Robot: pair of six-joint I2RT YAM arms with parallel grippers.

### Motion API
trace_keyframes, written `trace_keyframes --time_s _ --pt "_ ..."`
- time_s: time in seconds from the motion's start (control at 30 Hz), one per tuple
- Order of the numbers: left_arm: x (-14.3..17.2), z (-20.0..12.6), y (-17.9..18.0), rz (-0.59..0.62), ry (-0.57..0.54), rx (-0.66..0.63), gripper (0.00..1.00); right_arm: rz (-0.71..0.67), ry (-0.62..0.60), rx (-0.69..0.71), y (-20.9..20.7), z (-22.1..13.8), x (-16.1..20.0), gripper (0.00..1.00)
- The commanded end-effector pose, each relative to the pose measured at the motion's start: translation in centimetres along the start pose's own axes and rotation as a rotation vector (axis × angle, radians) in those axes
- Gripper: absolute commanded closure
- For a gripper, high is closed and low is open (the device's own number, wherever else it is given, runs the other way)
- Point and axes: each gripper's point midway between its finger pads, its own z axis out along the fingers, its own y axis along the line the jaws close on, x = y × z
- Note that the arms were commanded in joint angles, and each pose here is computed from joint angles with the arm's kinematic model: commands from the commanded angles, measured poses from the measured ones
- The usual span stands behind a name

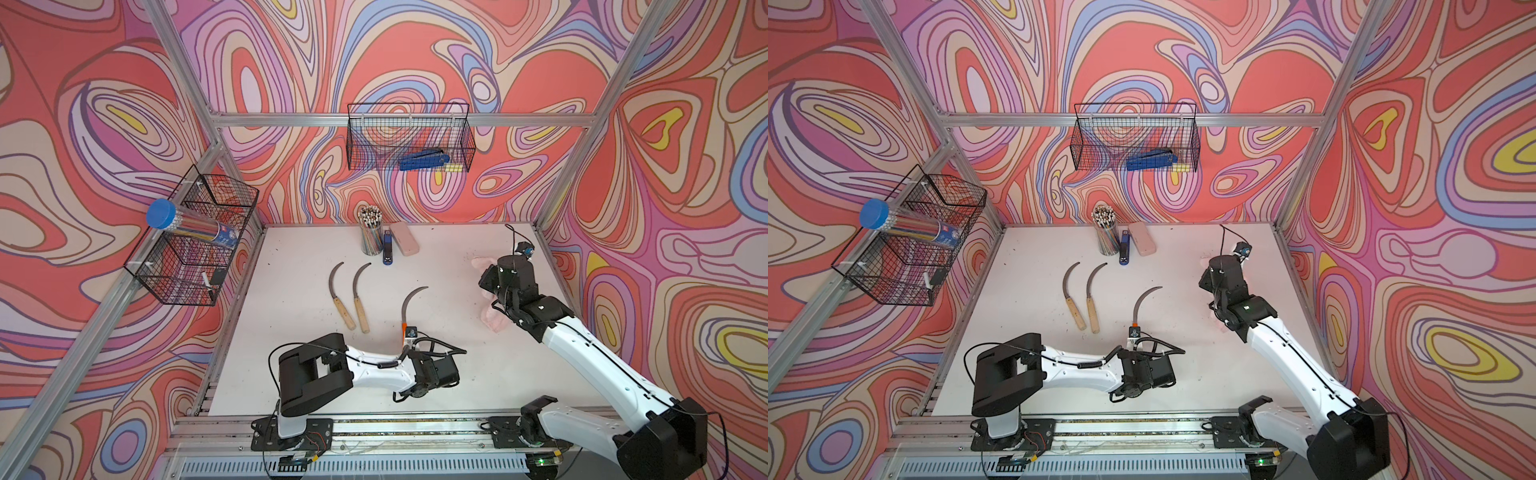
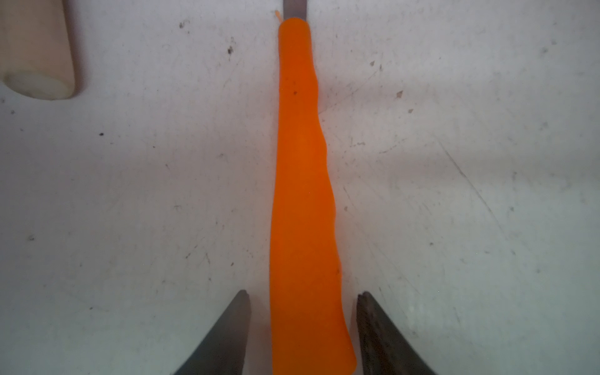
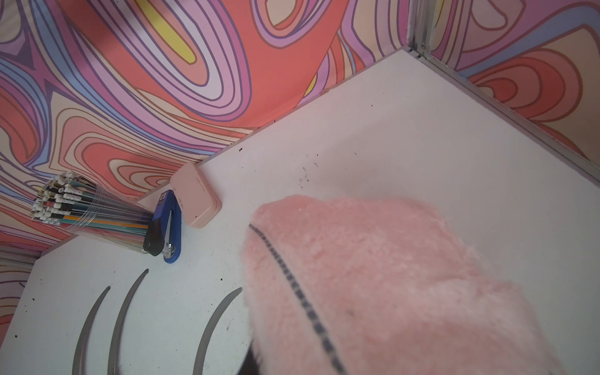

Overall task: Wipe small sickles with rags
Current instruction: Pick up the small sickle from the center of the board.

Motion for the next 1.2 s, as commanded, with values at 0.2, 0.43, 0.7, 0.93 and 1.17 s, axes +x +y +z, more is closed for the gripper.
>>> trace_keyframes --time_s 0.2,0.43,0.7,0.93,1.17 --pt "1.2 2.0 2.2 0.043 0.051 -0.097 0.52 0.012 -0.028 -0.015 0.5 0.0 -1.0 1.00" --pt "1.0 2.1 2.2 0.052 0.053 -0.100 0.57 0.012 -0.027 -0.020 0.7 0.0 -1.0 1.00" --pt "0.7 2.5 2.1 0.053 0.058 -0.092 0.61 0.011 -0.024 -0.021 0.7 0.1 -0.9 1.00" --pt "0.3 2.8 2.4 0.050 0.072 -0.098 0.61 0.011 -0.018 -0.023 0.8 0.2 -0.8 1.00" --pt "0.6 2.9 2.3 0.049 0.080 -0.095 0.65 0.010 -0.016 -0.022 0.8 0.3 -0.7 1.00"
